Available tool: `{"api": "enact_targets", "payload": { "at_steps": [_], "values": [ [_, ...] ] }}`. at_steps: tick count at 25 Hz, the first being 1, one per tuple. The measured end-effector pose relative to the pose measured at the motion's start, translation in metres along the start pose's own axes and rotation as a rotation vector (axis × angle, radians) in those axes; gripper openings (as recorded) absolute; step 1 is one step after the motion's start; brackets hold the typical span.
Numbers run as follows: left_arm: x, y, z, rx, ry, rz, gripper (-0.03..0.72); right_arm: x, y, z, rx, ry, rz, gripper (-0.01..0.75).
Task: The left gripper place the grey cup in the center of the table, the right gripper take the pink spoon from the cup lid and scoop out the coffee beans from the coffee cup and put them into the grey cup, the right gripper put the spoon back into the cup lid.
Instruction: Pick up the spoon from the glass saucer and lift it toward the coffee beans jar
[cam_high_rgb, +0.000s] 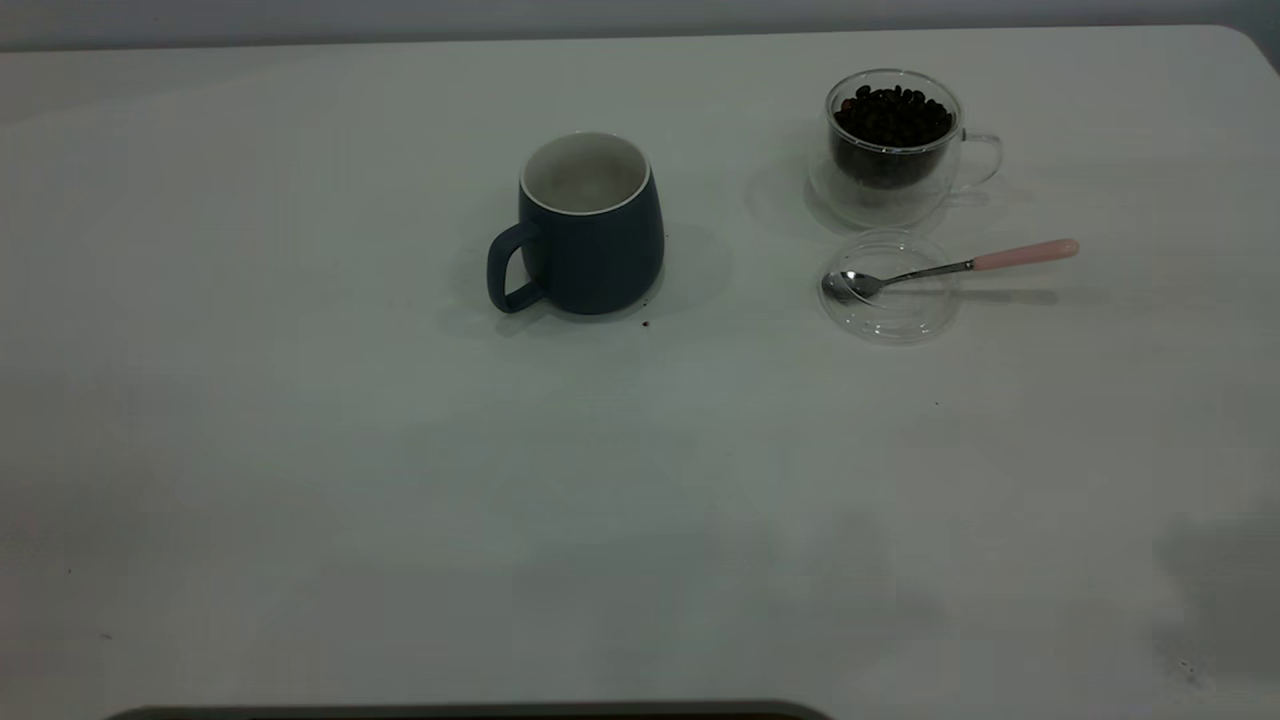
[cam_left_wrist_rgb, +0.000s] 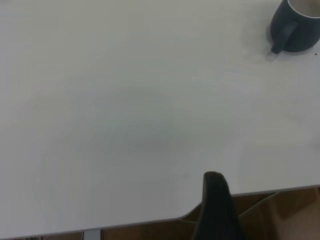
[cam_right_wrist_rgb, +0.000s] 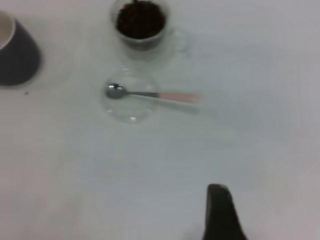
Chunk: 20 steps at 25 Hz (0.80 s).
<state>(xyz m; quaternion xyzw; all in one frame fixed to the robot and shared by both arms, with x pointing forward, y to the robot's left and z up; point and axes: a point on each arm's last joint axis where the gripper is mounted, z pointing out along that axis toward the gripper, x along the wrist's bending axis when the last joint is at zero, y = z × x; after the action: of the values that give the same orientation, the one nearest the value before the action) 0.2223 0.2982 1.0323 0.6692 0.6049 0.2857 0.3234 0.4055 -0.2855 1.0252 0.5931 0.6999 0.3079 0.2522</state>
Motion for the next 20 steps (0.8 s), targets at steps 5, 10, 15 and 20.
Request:
{"api": "enact_targets", "payload": {
  "at_steps": [5, 10, 15, 20],
  "values": [
    [0.000, 0.000, 0.000, 0.000, 0.000, 0.000, 0.565, -0.003, 0.022, 0.050, 0.092, 0.076, -0.035, 0.552],
    [0.000, 0.000, 0.000, 0.000, 0.000, 0.000, 0.565, -0.009, 0.050, 0.097, 0.144, 0.110, -0.074, 0.552],
    [0.000, 0.000, 0.000, 0.000, 0.000, 0.000, 0.565, -0.018, 0.072, 0.149, 0.184, 0.130, -0.045, 0.552],
    [0.000, 0.000, 0.000, 0.000, 0.000, 0.000, 0.565, -0.046, 0.069, 0.195, 0.306, 0.198, 0.006, 0.552]
  ]
}}
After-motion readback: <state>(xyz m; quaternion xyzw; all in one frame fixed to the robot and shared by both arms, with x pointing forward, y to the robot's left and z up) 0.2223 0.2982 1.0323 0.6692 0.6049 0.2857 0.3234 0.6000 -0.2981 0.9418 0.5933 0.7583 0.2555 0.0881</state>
